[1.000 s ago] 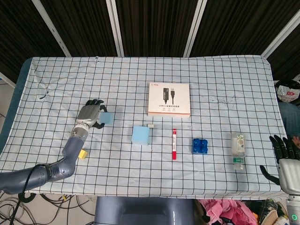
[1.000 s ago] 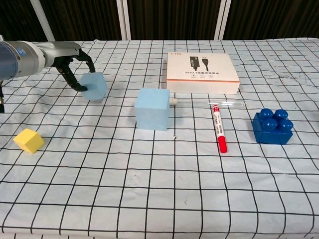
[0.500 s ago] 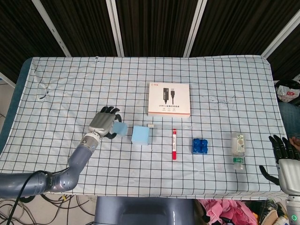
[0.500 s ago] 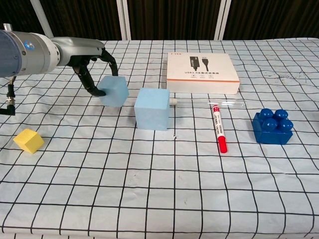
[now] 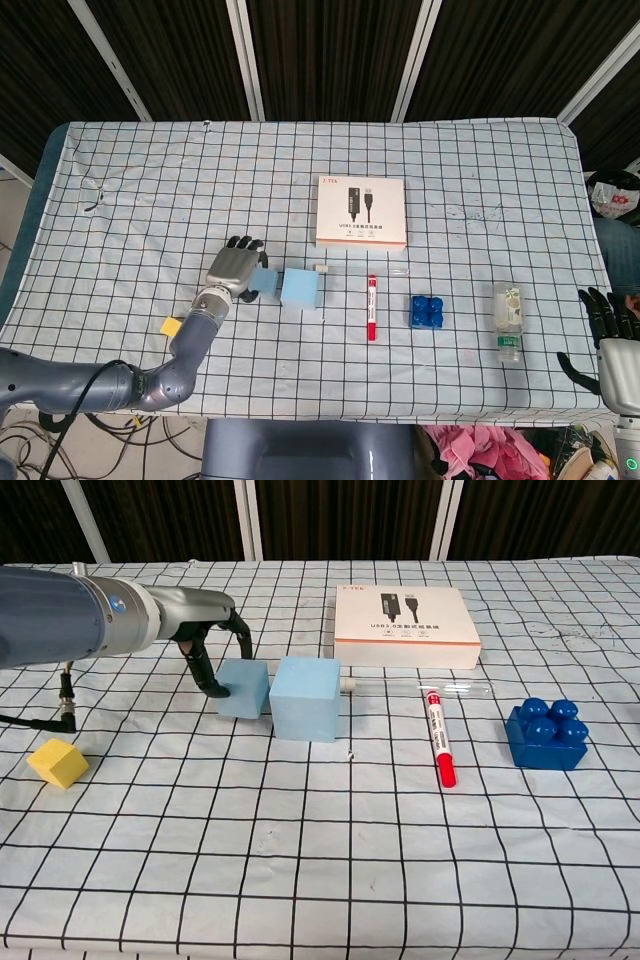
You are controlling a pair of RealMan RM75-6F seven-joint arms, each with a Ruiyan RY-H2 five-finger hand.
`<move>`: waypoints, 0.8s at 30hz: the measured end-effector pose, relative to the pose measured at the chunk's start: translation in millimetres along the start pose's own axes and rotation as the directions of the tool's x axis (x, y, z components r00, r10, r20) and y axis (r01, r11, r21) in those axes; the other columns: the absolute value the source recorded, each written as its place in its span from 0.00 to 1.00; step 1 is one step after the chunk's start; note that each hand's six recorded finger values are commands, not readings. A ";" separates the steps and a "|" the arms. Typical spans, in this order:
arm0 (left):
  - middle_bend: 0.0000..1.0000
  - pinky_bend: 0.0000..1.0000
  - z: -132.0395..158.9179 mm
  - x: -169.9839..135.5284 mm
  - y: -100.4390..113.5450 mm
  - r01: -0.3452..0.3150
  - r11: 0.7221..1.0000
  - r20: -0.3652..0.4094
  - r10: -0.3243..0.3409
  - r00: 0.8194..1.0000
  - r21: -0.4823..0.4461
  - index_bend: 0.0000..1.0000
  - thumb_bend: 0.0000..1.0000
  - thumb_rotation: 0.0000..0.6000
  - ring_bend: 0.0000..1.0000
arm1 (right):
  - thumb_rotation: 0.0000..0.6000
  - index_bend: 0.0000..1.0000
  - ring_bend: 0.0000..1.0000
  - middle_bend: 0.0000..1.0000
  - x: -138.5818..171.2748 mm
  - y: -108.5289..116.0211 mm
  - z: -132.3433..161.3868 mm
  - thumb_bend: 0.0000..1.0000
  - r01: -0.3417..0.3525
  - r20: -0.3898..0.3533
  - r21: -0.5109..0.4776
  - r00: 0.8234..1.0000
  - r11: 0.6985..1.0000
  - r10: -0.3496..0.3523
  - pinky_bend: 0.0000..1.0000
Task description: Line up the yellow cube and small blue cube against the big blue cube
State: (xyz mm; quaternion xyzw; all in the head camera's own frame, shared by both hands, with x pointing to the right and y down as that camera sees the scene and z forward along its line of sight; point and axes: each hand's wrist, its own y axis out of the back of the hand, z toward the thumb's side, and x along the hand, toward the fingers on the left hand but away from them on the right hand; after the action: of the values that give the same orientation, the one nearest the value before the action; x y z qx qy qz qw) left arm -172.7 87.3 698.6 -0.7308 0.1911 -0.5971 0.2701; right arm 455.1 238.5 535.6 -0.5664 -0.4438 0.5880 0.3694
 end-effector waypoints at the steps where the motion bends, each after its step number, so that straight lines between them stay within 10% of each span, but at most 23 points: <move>1: 0.11 0.00 2.1 0.6 -1.1 0.001 1.000 -0.003 -0.001 1.000 0.002 0.45 0.35 1.00 0.00 | 1.00 0.00 0.00 0.04 0.0 0.1 0.1 0.22 0.000 -0.001 0.000 1.000 1.000 0.000 0.11; 24: 0.11 0.00 15.3 6.6 -5.8 -0.014 1.000 -0.023 0.013 1.000 -0.011 0.45 0.35 1.00 0.00 | 1.00 0.00 0.00 0.04 -0.2 0.7 -2.5 0.22 0.002 0.005 -0.002 1.000 1.000 -0.002 0.11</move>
State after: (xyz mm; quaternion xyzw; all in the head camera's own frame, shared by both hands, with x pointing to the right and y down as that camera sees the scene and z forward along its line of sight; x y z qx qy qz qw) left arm -156.6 90.4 705.1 -0.7240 0.2025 -0.6027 0.2677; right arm 457.6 238.3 535.1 -0.5650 -0.4459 0.5886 0.3680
